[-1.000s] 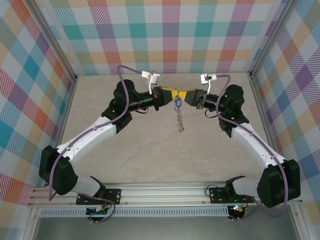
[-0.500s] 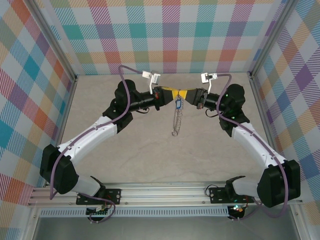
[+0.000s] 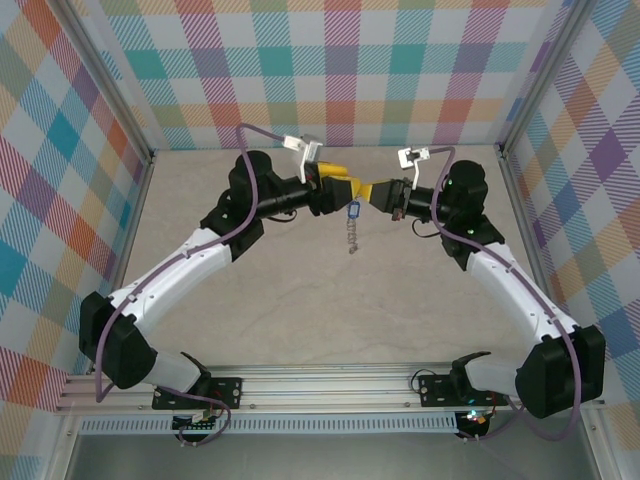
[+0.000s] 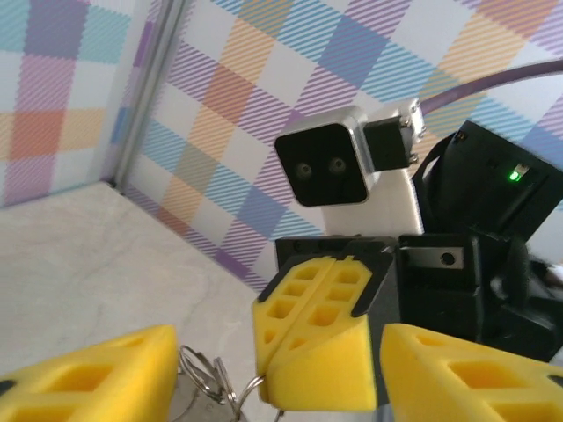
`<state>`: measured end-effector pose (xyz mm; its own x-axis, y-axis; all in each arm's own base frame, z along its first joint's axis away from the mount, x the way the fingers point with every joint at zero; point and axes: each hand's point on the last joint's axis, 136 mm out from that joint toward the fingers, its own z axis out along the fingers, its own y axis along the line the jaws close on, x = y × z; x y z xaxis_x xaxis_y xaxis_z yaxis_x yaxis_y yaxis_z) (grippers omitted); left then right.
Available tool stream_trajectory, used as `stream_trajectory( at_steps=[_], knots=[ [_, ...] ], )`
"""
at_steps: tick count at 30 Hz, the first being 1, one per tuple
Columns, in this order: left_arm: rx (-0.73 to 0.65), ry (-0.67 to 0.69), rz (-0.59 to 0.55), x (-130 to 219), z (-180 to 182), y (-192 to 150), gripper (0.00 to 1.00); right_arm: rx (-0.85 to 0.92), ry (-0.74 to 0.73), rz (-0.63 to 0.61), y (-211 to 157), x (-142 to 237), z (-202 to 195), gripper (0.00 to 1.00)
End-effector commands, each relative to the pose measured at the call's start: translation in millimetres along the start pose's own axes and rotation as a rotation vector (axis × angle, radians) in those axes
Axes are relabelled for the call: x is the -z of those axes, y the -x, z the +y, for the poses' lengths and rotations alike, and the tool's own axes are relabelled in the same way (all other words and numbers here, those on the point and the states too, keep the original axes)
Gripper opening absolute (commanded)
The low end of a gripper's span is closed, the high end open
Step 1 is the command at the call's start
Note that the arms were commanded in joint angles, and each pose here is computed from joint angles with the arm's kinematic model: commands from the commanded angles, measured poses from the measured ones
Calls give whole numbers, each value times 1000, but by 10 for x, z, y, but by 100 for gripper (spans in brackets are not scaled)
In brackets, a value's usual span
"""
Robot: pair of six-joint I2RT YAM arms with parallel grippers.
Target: Put the keys on the keyring
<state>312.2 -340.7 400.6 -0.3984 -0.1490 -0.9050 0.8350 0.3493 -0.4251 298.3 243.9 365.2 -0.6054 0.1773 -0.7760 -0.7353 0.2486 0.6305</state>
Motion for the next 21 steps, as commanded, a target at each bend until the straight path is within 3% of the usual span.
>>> stream_trajectory(
  at_steps=[1,9,15,18,21],
  knots=[
    [-97,48,-14,141,-108,209,100,124,0,7,117,49,188,0],
    [-265,202,182,257,29,206,100,243,-29,77,174,96,258,0],
    [-333,221,127,288,80,301,100,312,-2,147,175,112,336,0],
    [-324,178,147,284,78,272,91,344,17,188,152,126,390,0],
    [-297,88,200,272,26,188,73,363,28,226,125,138,416,0]
  ],
)
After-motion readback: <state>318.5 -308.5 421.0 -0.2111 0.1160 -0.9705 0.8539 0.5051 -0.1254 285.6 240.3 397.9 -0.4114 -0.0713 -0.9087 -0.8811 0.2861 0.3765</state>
